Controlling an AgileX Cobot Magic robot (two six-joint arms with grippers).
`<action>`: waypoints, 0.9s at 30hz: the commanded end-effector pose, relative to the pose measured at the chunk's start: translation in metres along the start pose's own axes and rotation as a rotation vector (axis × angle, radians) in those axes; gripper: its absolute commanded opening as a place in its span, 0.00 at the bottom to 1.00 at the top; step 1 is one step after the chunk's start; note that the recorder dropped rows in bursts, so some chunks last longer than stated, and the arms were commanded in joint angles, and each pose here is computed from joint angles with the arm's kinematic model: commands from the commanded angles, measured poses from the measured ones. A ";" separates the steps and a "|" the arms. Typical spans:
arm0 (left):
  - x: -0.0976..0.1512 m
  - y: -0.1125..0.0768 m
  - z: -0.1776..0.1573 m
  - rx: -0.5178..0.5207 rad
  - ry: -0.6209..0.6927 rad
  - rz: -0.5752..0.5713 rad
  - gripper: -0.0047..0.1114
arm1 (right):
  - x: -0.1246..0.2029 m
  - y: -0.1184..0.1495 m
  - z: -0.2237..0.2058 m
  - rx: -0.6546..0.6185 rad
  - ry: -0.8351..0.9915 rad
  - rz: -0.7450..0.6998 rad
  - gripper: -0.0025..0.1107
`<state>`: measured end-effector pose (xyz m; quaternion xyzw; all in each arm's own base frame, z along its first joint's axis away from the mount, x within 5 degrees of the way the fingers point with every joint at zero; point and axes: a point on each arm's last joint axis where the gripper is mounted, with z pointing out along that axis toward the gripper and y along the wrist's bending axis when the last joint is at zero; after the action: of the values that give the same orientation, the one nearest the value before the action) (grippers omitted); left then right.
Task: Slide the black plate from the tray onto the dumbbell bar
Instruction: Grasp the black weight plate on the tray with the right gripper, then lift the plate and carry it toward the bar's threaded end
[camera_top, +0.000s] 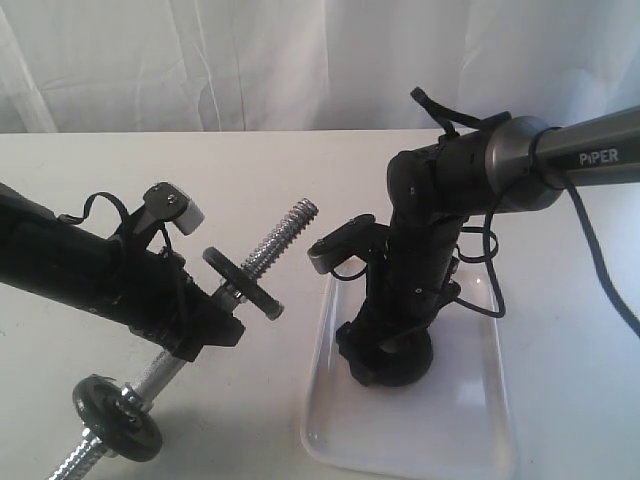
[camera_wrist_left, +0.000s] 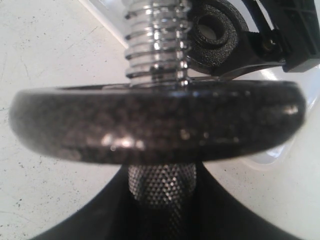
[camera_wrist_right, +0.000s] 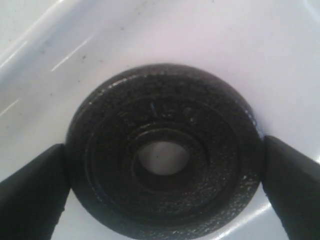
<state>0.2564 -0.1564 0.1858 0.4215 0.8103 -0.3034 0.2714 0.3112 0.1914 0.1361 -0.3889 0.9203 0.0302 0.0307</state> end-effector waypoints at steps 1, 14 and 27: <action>-0.019 -0.010 -0.013 0.044 -0.103 0.026 0.04 | 0.007 0.002 0.010 -0.034 0.079 0.033 0.02; -0.019 -0.008 -0.013 0.017 -0.102 0.031 0.04 | 0.011 0.009 -0.028 -0.081 0.042 0.066 0.02; -0.018 -0.007 -0.013 0.009 -0.100 0.057 0.04 | 0.022 -0.015 -0.069 -0.215 -0.101 0.217 0.02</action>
<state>0.2586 -0.1551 0.1850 0.4301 0.8084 -0.2872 0.2812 0.3050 0.1654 0.1882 -0.3032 0.9466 0.1075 0.0225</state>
